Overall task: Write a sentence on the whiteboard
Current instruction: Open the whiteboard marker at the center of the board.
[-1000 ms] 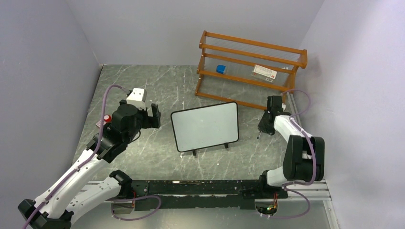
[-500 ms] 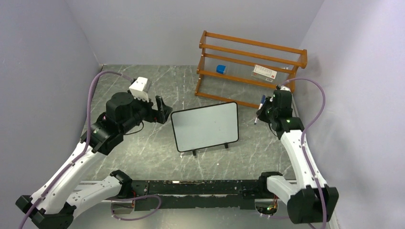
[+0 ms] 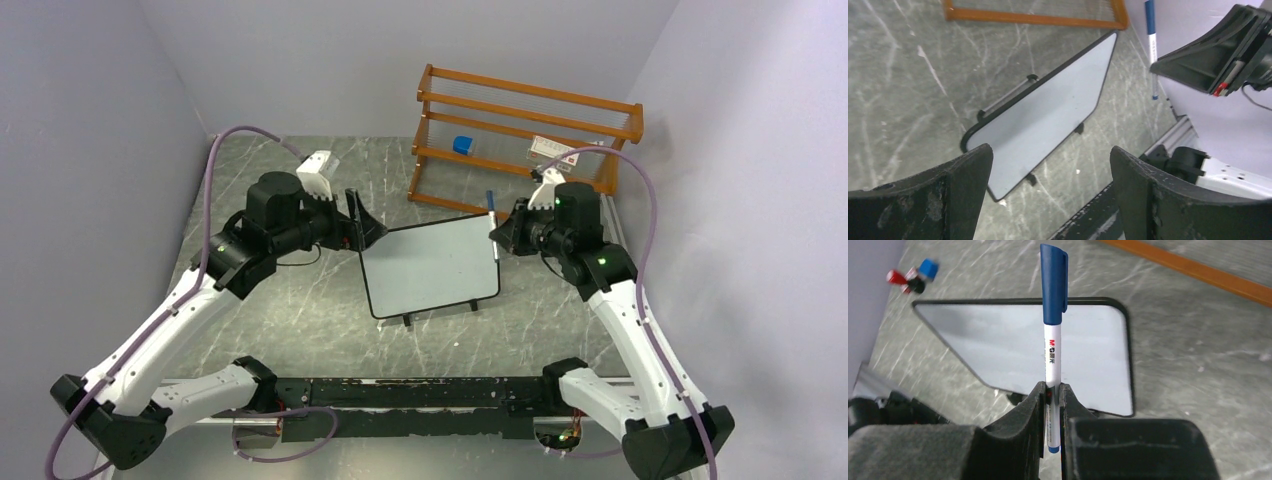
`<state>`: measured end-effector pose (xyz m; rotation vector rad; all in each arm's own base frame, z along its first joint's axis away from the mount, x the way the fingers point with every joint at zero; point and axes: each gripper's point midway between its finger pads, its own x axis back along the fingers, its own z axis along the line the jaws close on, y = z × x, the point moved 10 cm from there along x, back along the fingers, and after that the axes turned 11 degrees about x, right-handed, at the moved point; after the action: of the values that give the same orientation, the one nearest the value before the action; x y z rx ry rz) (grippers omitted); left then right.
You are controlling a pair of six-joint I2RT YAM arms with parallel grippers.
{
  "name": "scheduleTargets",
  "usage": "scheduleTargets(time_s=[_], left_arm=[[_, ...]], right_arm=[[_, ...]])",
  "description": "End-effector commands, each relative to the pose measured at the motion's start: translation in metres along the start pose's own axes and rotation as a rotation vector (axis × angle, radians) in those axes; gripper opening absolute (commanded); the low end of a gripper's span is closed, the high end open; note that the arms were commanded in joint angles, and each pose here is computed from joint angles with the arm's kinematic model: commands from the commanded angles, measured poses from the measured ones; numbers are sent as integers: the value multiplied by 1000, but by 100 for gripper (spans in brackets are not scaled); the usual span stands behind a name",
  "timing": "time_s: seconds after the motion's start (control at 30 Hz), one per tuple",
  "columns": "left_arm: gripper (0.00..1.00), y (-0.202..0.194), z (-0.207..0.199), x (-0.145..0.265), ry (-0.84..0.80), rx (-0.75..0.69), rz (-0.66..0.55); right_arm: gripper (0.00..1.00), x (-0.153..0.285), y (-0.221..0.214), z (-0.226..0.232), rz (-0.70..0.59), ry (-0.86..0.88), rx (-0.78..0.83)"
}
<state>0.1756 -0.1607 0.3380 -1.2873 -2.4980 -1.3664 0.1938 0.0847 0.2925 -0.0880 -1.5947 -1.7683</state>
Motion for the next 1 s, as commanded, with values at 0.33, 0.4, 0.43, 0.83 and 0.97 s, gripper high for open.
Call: scheduleTargets(time_s=[0.33, 0.4, 0.43, 0.83, 0.97], left_arm=[[84, 2, -24, -26, -162, 267, 53], [82, 3, -25, -29, -162, 290, 43], [82, 4, -25, -30, -162, 297, 41], [77, -2, -8, -38, -10, 290, -3], [73, -2, -5, -36, 22, 294, -22]], right_arm=[[0, -23, 12, 90, 6, 188, 254], [0, -27, 11, 103, 7, 172, 285], [0, -30, 11, 110, 12, 167, 303], [0, -42, 5, 171, -17, 129, 439], [0, -41, 4, 181, -39, 117, 459]])
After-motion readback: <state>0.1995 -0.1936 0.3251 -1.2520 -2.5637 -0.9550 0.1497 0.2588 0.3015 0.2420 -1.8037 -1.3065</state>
